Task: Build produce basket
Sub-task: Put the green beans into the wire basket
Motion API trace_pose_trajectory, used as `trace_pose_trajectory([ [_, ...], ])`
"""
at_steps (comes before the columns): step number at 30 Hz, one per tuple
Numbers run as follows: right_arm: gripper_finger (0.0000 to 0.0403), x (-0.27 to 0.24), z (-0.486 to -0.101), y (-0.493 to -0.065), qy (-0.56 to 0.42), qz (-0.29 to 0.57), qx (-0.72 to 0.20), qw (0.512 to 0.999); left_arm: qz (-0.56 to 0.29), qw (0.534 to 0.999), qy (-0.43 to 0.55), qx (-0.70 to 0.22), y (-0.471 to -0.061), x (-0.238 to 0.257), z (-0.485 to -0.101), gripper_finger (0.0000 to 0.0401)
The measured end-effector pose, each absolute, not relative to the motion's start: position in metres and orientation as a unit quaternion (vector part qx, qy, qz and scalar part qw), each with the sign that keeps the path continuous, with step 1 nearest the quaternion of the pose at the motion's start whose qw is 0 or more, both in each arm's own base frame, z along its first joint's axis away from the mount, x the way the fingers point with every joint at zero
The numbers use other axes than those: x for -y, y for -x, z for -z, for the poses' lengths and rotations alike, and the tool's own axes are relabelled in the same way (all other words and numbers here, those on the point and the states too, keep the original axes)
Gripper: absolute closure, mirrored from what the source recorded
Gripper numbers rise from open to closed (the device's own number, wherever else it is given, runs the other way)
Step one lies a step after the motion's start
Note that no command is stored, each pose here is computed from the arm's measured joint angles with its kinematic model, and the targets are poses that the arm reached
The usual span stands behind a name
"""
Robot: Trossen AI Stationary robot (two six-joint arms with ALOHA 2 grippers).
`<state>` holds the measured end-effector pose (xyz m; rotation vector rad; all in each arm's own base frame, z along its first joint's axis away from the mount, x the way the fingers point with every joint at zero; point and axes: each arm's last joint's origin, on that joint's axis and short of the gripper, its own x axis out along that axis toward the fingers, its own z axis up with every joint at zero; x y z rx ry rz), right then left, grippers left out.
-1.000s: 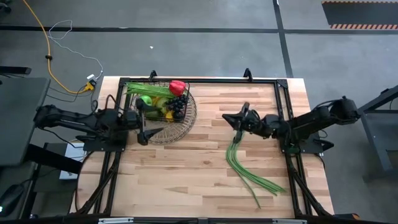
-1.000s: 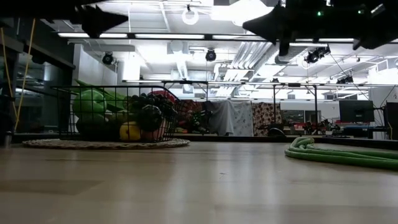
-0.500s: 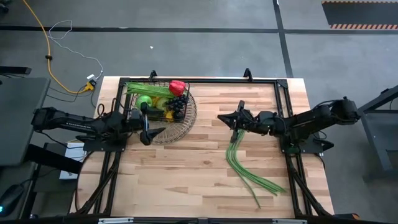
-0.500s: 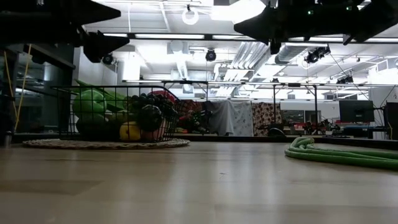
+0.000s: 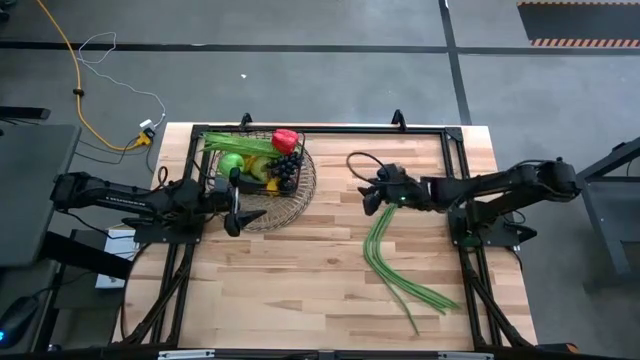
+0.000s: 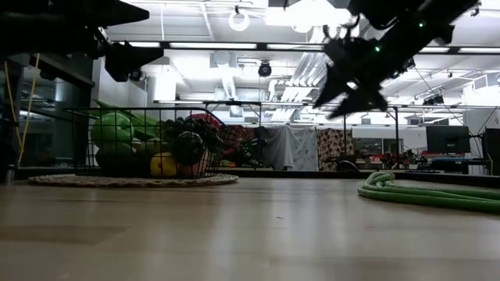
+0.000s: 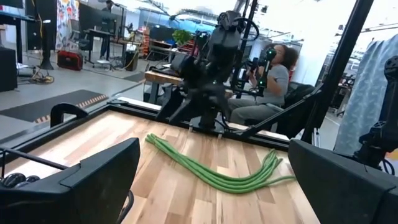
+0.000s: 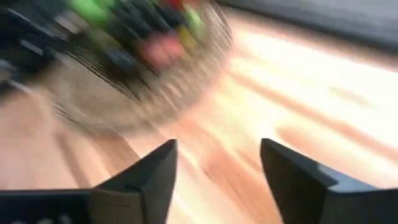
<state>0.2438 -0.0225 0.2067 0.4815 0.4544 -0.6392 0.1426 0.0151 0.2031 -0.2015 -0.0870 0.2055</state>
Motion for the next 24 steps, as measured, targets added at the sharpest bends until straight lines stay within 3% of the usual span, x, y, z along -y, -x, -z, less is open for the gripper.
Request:
trace_pose_trajectory([
  [4, 0.0139, 0.025, -0.205, -0.227, -0.284, 0.415, -0.303, 0.810, -0.102, 0.988, 0.103, 0.044, -0.143, -0.015, -0.203, 0.0001],
  [10, 0.0132, 0.026, -0.190, -0.202, -0.363, 0.549, -0.288, 0.696, -0.102, 0.988, 0.108, 0.044, -0.143, -0.015, -0.203, 0.0001],
  [18, 0.0132, 0.030, -0.150, -0.198, -0.418, 0.576, -0.240, 0.660, -0.095, 0.988, 0.113, 0.042, -0.143, -0.015, -0.203, 0.0001],
  [24, 0.0132, 0.037, -0.130, -0.195, -0.413, 0.611, -0.257, 0.625, -0.086, 0.989, 0.112, 0.042, -0.143, -0.014, -0.203, 0.0001],
])
